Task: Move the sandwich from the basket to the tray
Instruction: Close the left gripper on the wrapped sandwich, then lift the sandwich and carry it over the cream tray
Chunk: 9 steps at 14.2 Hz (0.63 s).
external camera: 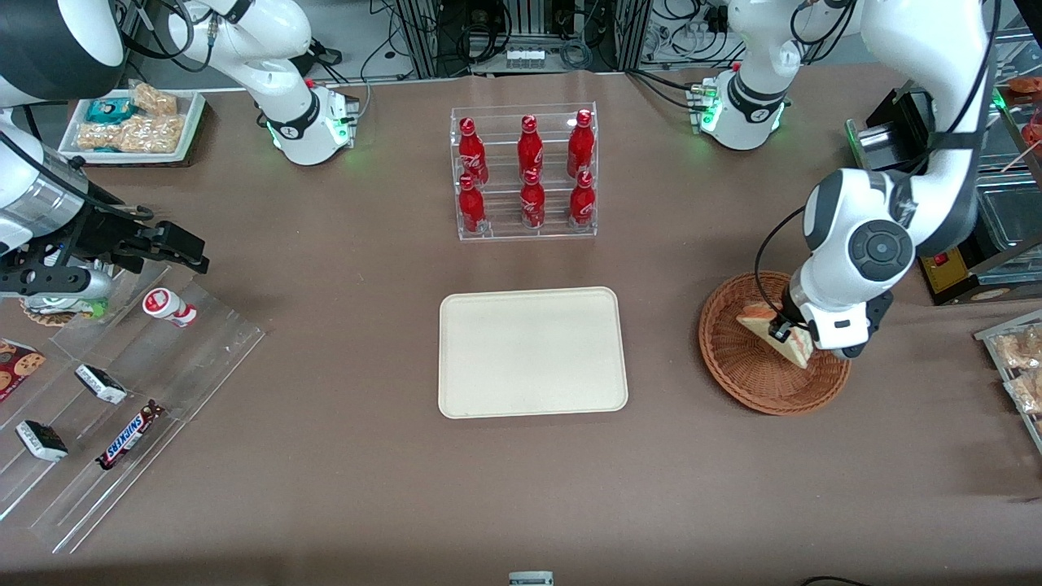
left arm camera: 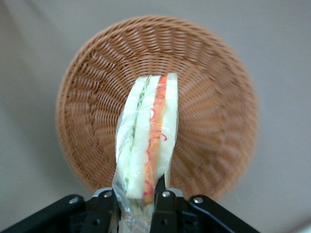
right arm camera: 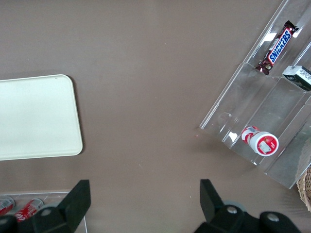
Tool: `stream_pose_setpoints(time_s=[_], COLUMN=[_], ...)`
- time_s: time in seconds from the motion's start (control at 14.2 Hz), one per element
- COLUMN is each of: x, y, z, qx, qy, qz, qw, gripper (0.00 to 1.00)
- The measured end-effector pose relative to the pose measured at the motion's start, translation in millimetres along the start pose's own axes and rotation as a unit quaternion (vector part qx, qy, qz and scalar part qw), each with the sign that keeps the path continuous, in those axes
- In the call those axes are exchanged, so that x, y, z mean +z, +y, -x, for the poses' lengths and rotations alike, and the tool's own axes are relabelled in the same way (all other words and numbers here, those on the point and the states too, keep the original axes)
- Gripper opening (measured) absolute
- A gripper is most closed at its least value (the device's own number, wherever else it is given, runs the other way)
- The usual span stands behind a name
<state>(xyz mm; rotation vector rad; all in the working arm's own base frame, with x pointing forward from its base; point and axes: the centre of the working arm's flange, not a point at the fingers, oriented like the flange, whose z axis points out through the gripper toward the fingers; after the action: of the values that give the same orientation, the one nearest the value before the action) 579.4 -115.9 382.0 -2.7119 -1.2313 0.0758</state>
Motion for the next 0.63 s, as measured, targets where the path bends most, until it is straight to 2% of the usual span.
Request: stream_pose_setpoints(time_s=[0.07,0.14,0.21,0.35,0.49,0.63], x=[-42,-76,-100,-108,-86,-53], y=[17,33,51,86,119,149], z=[20,47,83,161,239,303], qx=[0.022,0.049,0.083,0.159,0.248,0.316], qy=[0.003,0.006,0.008,0.007,0.015,0.043], qz=[0.003,0.012,0.023,0.034,0.028,0.027], qw=[0.9998,0.9987,0.9962,0.9867,0.9683,0.9472], gripper=[0.22,0.16,0.15,0.14,0.14,0.14])
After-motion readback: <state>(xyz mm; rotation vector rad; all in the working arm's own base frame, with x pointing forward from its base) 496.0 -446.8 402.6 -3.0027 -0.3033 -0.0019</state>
